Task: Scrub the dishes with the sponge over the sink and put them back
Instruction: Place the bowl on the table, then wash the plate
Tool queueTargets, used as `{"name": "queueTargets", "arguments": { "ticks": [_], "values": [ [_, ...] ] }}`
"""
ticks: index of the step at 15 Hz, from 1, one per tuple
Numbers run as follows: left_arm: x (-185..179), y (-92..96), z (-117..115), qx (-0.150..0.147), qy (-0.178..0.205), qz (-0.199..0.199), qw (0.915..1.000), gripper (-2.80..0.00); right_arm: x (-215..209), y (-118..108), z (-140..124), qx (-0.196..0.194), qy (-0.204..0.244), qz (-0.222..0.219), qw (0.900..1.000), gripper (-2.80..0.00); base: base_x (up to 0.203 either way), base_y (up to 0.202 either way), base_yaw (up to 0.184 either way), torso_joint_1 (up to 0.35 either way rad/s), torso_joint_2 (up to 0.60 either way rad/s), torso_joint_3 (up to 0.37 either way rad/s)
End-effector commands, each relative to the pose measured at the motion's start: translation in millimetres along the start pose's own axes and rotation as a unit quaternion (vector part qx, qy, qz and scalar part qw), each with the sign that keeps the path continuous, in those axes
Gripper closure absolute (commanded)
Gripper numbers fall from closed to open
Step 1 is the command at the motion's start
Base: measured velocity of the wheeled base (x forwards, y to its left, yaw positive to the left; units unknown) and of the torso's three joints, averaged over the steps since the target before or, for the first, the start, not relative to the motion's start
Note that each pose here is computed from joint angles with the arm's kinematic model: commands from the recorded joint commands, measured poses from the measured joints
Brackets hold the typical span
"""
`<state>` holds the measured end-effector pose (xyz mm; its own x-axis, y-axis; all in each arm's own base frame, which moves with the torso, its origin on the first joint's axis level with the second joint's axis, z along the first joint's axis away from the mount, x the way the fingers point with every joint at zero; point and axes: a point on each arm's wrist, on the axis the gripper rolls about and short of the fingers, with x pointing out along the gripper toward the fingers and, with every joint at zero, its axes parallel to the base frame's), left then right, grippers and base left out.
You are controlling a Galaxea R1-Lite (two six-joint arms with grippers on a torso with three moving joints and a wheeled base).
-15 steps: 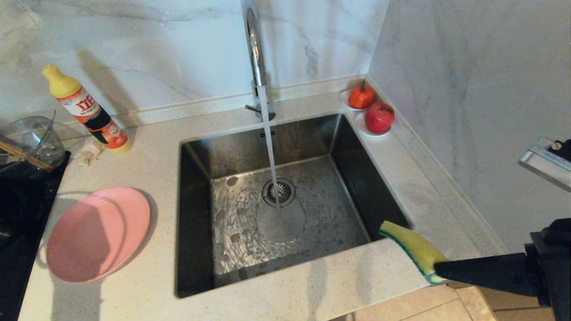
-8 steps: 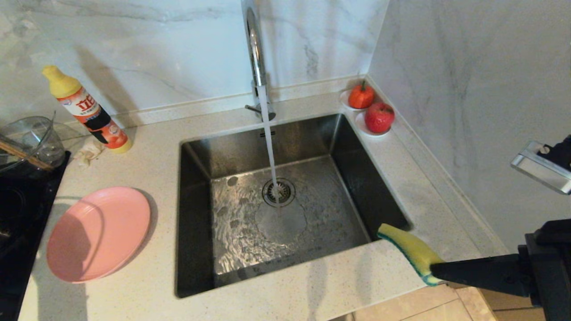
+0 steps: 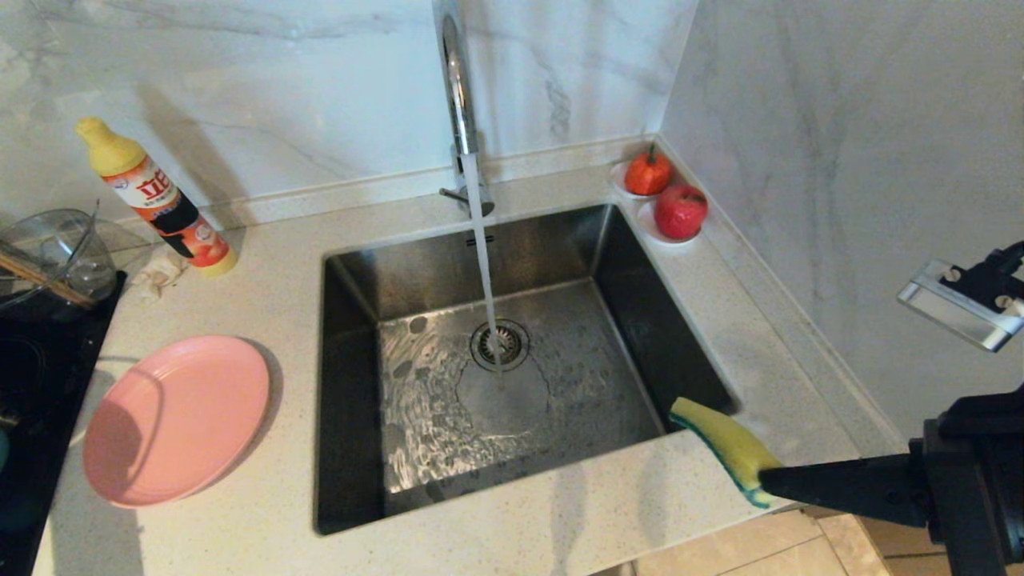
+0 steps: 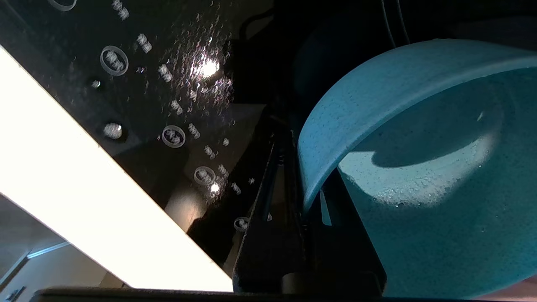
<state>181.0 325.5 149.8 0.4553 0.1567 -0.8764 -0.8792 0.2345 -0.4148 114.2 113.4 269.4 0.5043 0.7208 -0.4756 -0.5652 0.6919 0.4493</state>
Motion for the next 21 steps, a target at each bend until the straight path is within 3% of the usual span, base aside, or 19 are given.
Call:
{"name": "queueTargets", "arguments": {
  "ticks": [1, 3, 4, 10, 15, 18, 21],
  "values": [
    [9, 0.0, 8, -0.002, 0.001, -0.002, 1.0, 0.0, 2, -1, -1, 0.003, 0.005, -0.003, 1.0, 0.0, 0.0, 0.0, 0.0, 0.0, 0.0, 0.0],
    [9, -1.1, 11, -0.003, -0.002, -0.003, 1.0, 0.0, 1, -1, 0, 0.003, 0.002, -0.002, 1.0, 0.0, 0.0, 0.0, 0.0, 0.0, 0.0, 0.0],
    [8, -1.7, 12, -0.004, -0.004, -0.004, 1.0, -2.8, 1, -1, 1, 0.003, 0.0, -0.001, 1.0, 0.0, 0.0, 0.0, 0.0, 0.0, 0.0, 0.0],
    [-12, -8.7, 11, -0.002, -0.017, -0.012, 0.9998, -2.8, -3, 0, 1, 0.003, -0.005, 0.002, 1.0, 0.0, 0.0, 0.0, 0.0, 0.0, 0.0, 0.0],
    [-105, -37.3, -20, 0.023, -0.023, -0.12, 0.9922, -2.8, -7, 0, 0, 0.003, -0.008, 0.0, 1.0, 0.0, 0.0, 0.0, 0.0, 0.0, 0.0, 0.0],
    [-156, -54.1, -50, 0.058, -0.029, -0.18, 0.9815, -2.8, -8, -1, -3, 0.004, -0.005, -0.002, 1.0, 0.0, 0.0, 0.0, 0.0, 0.0, 0.0, 0.0],
    [-172, -71.6, -76, 0.125, -0.012, -0.197, 0.9724, -2.8, -3, -3, -5, 0.008, 0.003, -0.007, 1.0, 0.0, 0.0, 0.0, 0.0, 0.0, 0.0, 0.0]
  ]
}}
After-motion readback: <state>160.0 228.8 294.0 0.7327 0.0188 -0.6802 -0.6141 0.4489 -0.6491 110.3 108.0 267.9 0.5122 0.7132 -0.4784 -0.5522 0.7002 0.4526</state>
